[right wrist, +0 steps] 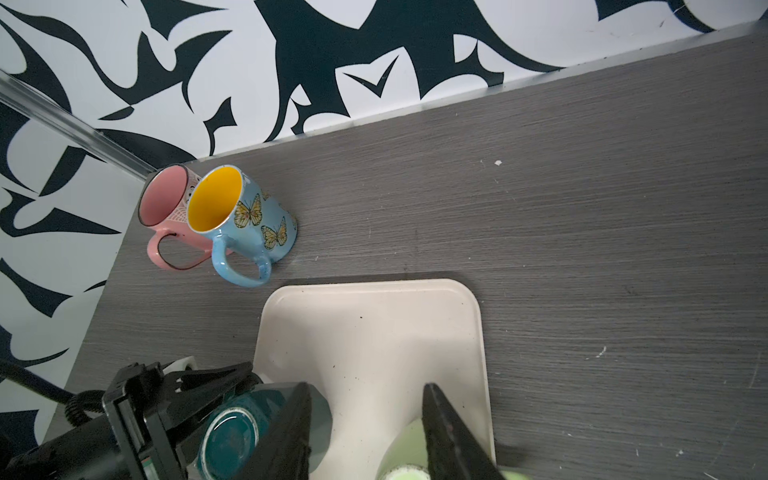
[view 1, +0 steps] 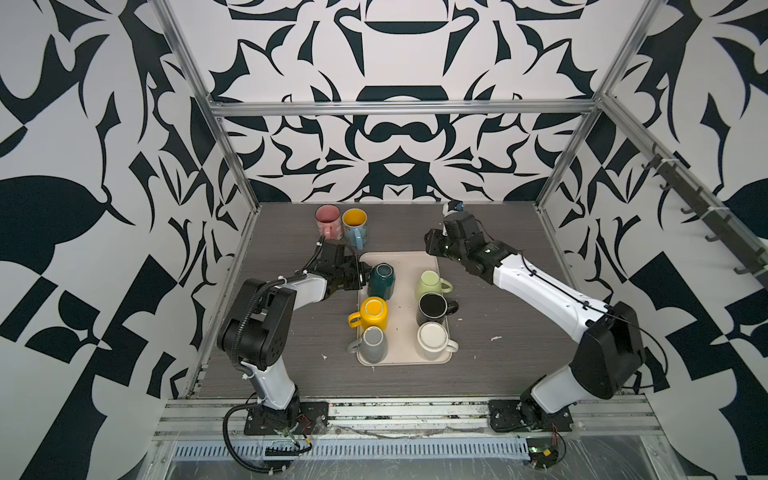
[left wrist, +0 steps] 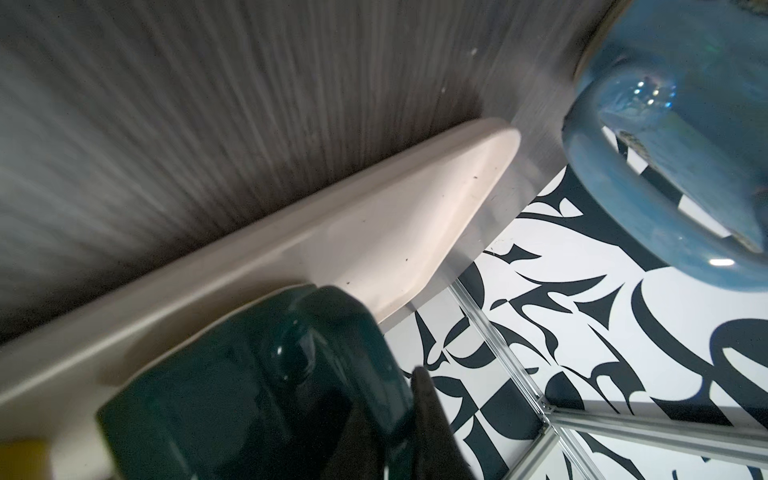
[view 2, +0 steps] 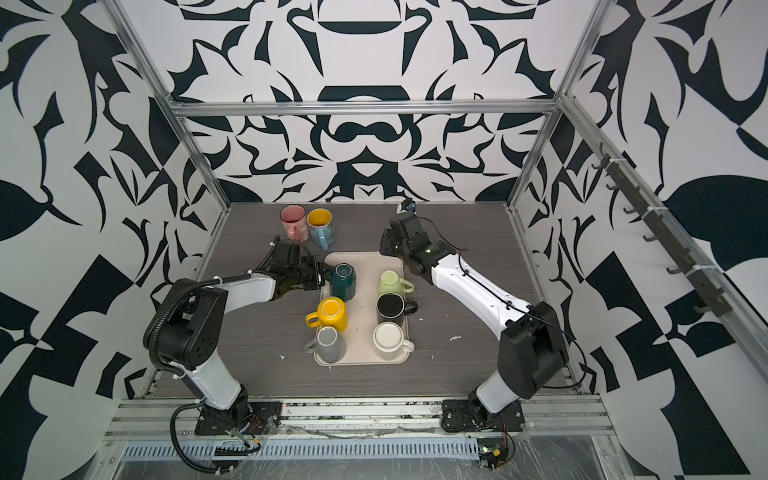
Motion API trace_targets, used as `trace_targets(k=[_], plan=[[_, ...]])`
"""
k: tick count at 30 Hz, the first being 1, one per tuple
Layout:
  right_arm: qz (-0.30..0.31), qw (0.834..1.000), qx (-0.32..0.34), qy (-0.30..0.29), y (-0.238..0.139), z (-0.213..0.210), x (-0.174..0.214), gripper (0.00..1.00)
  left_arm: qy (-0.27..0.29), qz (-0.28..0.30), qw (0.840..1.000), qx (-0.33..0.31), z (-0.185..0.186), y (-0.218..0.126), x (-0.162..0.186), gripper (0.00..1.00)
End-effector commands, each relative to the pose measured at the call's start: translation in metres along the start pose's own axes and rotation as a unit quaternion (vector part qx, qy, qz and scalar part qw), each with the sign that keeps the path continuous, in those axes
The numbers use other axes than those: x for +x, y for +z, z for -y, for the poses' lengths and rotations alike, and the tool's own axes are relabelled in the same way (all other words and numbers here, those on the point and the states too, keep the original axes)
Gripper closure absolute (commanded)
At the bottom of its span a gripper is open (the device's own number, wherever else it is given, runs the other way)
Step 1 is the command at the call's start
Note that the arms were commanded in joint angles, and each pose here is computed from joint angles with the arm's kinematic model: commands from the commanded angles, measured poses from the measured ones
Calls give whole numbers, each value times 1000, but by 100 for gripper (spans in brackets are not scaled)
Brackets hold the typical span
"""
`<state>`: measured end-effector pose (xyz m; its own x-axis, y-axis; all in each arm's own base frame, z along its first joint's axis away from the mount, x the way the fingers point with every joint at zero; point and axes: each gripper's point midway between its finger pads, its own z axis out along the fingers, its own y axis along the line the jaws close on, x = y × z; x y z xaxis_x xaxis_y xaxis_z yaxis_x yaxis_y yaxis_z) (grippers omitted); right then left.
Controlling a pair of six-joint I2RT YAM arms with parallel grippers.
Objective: Turn the mug right side up
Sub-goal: 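Grasp the upside-down dark green mug's handle with the left gripper, then lift the dark green mug and rotate it upright with the left gripper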
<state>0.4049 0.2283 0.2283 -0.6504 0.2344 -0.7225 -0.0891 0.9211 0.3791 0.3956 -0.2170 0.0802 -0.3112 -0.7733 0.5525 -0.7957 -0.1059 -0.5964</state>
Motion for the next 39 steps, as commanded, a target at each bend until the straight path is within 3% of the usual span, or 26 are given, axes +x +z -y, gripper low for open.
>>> trace_targets(k=[1,8,24,34,39], plan=[[26,1000,-8,12,-11,-4,-17,53,10,-13,1000,26,17,2,7,100],[24,1000,-10,11,-12,-5,-17,54,73,-31,991,109,51,-9,23,100],[21,1000,-14,16,-17,-6,-17,55,198,-38,967,157,84,-29,50,100],[4,1000,-18,12,-20,-7,-11,56,343,12,917,201,115,-63,68,100],[4,1000,-18,8,-25,-7,-13,56,446,49,869,211,132,-85,85,100]])
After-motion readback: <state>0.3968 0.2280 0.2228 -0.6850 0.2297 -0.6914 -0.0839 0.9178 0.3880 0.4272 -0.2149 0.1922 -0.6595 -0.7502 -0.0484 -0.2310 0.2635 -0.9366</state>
